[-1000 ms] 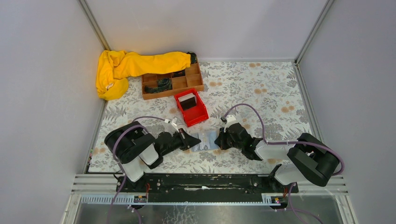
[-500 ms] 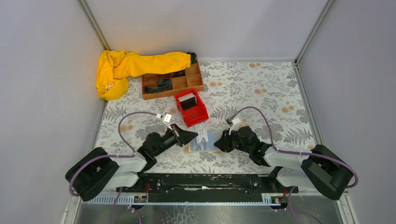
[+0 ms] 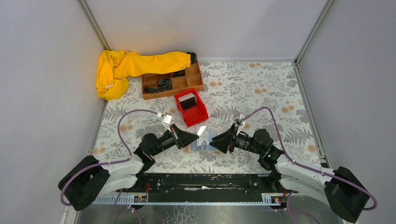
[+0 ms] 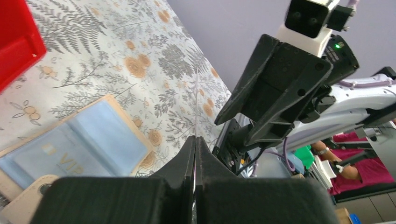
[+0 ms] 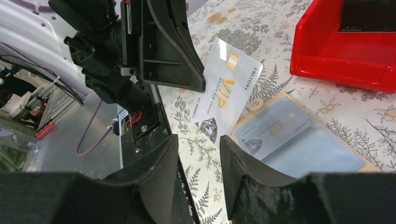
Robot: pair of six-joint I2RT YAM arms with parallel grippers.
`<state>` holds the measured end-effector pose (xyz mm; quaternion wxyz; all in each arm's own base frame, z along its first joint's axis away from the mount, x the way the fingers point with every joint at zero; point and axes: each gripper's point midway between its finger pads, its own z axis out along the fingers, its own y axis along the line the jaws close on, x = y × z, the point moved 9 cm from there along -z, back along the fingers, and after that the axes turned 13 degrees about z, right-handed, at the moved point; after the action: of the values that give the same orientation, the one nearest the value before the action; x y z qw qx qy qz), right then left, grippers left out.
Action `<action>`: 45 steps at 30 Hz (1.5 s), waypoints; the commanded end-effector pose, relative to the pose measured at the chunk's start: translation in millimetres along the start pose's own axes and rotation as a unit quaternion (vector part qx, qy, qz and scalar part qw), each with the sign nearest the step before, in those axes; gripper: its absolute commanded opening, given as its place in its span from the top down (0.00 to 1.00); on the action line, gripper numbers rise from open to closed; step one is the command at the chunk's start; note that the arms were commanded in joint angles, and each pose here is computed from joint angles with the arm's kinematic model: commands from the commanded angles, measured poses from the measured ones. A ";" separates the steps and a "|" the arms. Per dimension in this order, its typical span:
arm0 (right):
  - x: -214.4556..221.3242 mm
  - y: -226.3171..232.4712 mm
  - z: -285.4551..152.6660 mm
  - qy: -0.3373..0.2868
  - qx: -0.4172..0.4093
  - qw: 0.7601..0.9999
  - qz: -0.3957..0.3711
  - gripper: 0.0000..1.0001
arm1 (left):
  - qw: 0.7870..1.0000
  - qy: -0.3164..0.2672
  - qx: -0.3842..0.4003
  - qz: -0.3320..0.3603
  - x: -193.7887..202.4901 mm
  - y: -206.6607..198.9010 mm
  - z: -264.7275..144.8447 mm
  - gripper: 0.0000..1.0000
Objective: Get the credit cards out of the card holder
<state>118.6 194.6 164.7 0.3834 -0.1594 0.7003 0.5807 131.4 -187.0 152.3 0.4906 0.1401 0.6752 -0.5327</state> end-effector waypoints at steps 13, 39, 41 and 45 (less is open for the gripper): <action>-19.1 11.6 11.1 0.002 -0.036 0.998 -0.044 0.62 | 0.994 -0.037 0.105 0.023 -16.3 -22.8 -1.0 1.00; -19.9 14.3 8.6 0.001 -0.043 0.998 -0.052 1.00 | 0.991 -0.062 0.117 0.031 -22.1 -25.2 1.6 0.89; -19.6 14.7 8.5 -0.001 -0.045 0.998 -0.049 1.00 | 0.990 -0.073 0.119 0.035 -25.3 -27.1 0.6 0.87; -18.8 14.1 8.4 -0.004 -0.047 0.998 -0.044 1.00 | 0.987 -0.092 0.122 0.041 -32.0 -30.8 -0.2 0.83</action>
<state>121.5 200.8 176.7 0.3872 -0.2051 0.6810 0.5867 124.0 -191.5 171.9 0.4968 0.1802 0.6093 -0.5912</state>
